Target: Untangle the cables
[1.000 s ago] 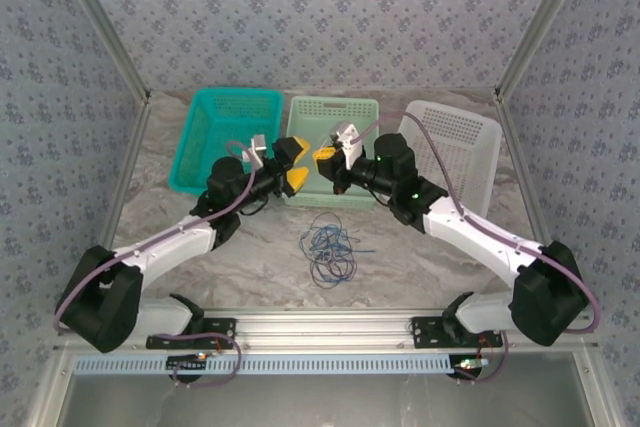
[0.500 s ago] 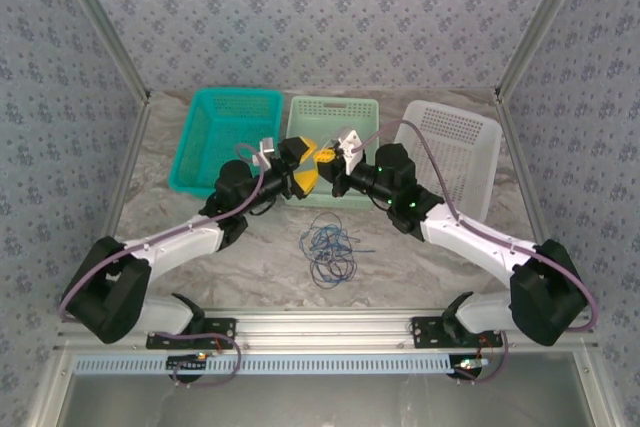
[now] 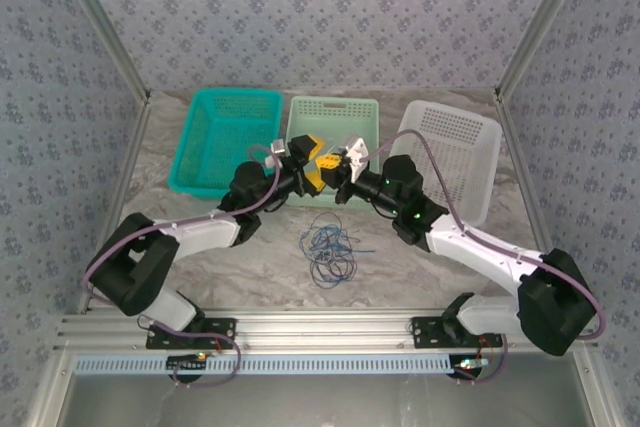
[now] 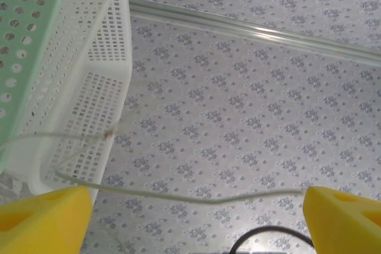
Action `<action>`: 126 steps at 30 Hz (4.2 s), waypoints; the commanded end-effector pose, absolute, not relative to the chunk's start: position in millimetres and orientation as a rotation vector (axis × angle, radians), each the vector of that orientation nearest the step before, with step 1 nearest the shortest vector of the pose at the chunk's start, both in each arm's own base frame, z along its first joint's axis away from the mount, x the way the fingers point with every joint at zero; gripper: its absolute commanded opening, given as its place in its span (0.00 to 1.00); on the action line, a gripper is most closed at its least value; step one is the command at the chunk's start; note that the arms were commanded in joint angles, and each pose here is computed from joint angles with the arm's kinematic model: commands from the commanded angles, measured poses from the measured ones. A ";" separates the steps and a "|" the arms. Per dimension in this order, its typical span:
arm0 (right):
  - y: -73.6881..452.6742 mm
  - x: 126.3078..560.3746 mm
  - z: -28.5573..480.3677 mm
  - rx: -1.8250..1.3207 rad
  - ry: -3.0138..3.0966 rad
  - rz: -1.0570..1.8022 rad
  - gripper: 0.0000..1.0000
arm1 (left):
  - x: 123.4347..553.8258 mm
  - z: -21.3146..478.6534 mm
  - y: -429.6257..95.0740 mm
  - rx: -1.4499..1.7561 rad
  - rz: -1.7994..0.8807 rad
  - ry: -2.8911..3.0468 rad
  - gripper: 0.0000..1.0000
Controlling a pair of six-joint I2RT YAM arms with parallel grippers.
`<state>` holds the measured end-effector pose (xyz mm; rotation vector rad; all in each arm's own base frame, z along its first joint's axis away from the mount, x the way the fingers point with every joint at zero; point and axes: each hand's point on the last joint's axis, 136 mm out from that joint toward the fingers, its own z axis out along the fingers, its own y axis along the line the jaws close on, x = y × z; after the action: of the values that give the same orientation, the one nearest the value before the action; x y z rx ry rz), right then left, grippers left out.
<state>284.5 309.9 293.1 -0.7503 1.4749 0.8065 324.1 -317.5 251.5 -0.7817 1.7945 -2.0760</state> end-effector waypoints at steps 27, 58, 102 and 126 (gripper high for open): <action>323.1 239.2 254.9 -0.778 1.709 1.232 0.00 | 365.9 274.4 -318.0 -0.732 -2.119 1.600 0.43; 372.0 246.0 213.5 -1.025 2.038 1.407 0.05 | 351.6 376.0 -197.0 -0.250 -1.314 1.725 0.00; 333.1 235.4 153.0 -0.878 2.298 1.094 0.36 | 423.6 436.9 -100.7 -0.081 -0.667 1.626 0.00; 253.6 222.4 96.3 -0.706 2.614 0.569 0.36 | 432.2 208.7 -91.7 -0.271 -0.554 2.155 0.41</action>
<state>223.7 271.3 114.1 -0.7571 2.5320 0.6677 437.8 -90.5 224.6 -0.2732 2.0966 -0.6057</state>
